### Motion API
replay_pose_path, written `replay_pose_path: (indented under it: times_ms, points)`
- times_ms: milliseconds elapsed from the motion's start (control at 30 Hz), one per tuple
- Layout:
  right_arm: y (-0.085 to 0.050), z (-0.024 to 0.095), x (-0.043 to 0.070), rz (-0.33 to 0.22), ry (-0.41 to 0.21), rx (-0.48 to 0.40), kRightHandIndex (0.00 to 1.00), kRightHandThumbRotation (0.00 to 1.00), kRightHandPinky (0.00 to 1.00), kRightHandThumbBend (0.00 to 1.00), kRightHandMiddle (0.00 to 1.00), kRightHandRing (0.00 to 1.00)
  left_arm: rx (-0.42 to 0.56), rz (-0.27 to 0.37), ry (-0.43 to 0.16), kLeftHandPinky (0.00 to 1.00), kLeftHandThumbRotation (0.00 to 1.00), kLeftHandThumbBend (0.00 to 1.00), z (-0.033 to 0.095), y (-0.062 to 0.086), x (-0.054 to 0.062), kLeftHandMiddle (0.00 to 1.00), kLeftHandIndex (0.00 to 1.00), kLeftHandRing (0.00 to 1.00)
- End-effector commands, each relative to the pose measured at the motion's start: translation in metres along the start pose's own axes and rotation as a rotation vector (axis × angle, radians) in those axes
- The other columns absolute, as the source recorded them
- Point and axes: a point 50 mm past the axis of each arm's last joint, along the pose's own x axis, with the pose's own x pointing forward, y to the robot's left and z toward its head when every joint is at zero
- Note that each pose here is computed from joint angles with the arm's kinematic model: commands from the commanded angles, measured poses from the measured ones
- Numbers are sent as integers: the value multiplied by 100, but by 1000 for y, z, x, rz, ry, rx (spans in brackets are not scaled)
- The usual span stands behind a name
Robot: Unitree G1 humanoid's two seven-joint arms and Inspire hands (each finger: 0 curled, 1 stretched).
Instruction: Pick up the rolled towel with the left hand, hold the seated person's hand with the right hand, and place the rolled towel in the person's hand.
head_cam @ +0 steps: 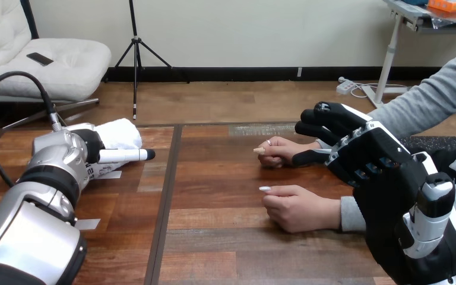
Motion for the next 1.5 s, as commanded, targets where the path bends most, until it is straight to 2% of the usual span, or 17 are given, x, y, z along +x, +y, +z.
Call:
replay_pose_path:
  times_ms: [0, 267, 667, 933, 1067, 1233, 1300, 1467]
  points:
    - [3, 14, 12, 27, -97, -18, 79, 97, 64, 89, 81, 82, -11, -25, -55, 85, 100, 90, 12, -5, 0, 98, 95, 96]
    - [3, 13, 12, 33, -96, -13, 79, 96, 65, 88, 82, 82, -4, -42, -71, 88, 100, 89, 14, -10, 1, 99, 96, 97]
    - [4, 13, 13, 34, -88, -18, 79, 97, 65, 88, 82, 82, -4, -76, -88, 80, 100, 87, 19, -15, 1, 98, 95, 94]
    - [4, 12, 14, 35, -88, -18, 79, 97, 66, 88, 82, 82, -34, -97, -97, 79, 100, 91, 22, -17, 1, 100, 98, 96]
    - [4, 12, 15, 37, -89, -21, 79, 97, 66, 87, 82, 83, -48, -94, -136, 78, 100, 96, 26, -18, 1, 100, 100, 95]
    - [4, 13, 15, 36, -91, -24, 79, 97, 65, 87, 82, 83, -59, -96, -174, 72, 100, 99, 28, -20, 0, 92, 99, 87]
    - [4, 13, 16, 33, -88, -23, 79, 97, 65, 87, 82, 83, -78, -114, -208, 72, 100, 99, 30, -21, -1, 91, 99, 85]
    - [4, 13, 17, 34, -86, -19, 79, 97, 65, 88, 82, 83, -62, -120, -253, 72, 100, 99, 32, -23, -3, 91, 99, 85]
